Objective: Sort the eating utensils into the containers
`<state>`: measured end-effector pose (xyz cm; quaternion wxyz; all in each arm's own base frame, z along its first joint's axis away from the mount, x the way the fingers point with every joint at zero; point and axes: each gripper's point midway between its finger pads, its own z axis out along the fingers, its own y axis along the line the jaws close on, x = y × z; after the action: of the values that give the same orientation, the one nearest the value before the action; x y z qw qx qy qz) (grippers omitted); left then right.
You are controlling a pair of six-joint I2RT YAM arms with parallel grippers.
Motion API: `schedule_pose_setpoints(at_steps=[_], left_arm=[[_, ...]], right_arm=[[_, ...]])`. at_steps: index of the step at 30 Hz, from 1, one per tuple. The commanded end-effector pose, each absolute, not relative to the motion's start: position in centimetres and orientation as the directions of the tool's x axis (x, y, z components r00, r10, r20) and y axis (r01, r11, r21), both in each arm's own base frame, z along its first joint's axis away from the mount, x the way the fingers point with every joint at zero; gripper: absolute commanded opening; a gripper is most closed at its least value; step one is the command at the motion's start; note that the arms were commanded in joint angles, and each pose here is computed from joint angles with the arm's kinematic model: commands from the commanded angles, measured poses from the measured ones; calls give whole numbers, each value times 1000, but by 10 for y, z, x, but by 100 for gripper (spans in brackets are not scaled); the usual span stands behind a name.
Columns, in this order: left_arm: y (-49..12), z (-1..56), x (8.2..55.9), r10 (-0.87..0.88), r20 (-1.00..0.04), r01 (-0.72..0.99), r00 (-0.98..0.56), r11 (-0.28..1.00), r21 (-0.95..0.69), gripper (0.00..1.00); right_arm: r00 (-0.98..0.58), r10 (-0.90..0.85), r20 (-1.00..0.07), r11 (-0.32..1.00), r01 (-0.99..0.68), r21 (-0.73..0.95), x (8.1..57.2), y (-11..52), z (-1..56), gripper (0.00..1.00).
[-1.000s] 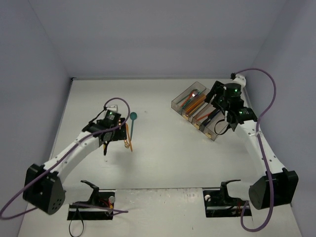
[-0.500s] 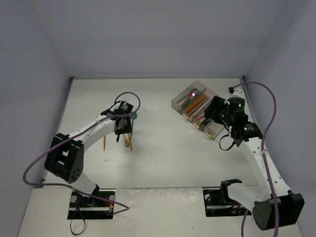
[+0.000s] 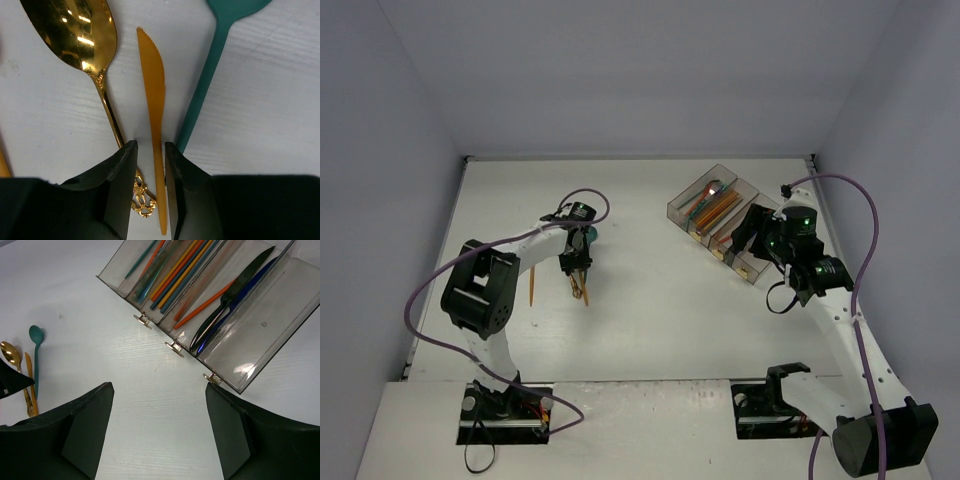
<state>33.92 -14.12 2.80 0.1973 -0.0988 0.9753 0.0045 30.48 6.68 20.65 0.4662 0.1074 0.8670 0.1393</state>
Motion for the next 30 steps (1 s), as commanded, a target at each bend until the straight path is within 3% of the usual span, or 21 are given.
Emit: schedule_pose_setpoints(at_steps=[1, 6, 11, 14, 21, 30], left_arm=[[-145, 42, 359, -242, -422, -232, -874, 970, -75, 22], [-146, 28, 355, -256, -384, -251, -887, 966, -64, 18], [-146, 21, 350, -269, -363, -265, -892, 962, -62, 1], [-149, 32, 355, -273, -381, -261, -883, 962, -86, 0], [-168, 121, 378, -315, -512, -210, -799, 944, -254, 0], [-216, 235, 386, -399, -603, -62, -690, 864, -500, 0]], right_arm=[[-509, 299, -807, 941, 18, 337, 309, 69, 218, 72], [-510, 295, -808, 943, 17, 333, 311, 69, 219, 72], [-524, 283, -803, 941, -12, 339, 314, 75, 220, 73], [-538, 263, -801, 935, -62, 349, 316, 84, 224, 73], [-585, 198, -786, 884, -240, 401, 321, 130, 241, 77], [-607, 71, -791, 778, -462, 425, 314, 225, 263, 78]])
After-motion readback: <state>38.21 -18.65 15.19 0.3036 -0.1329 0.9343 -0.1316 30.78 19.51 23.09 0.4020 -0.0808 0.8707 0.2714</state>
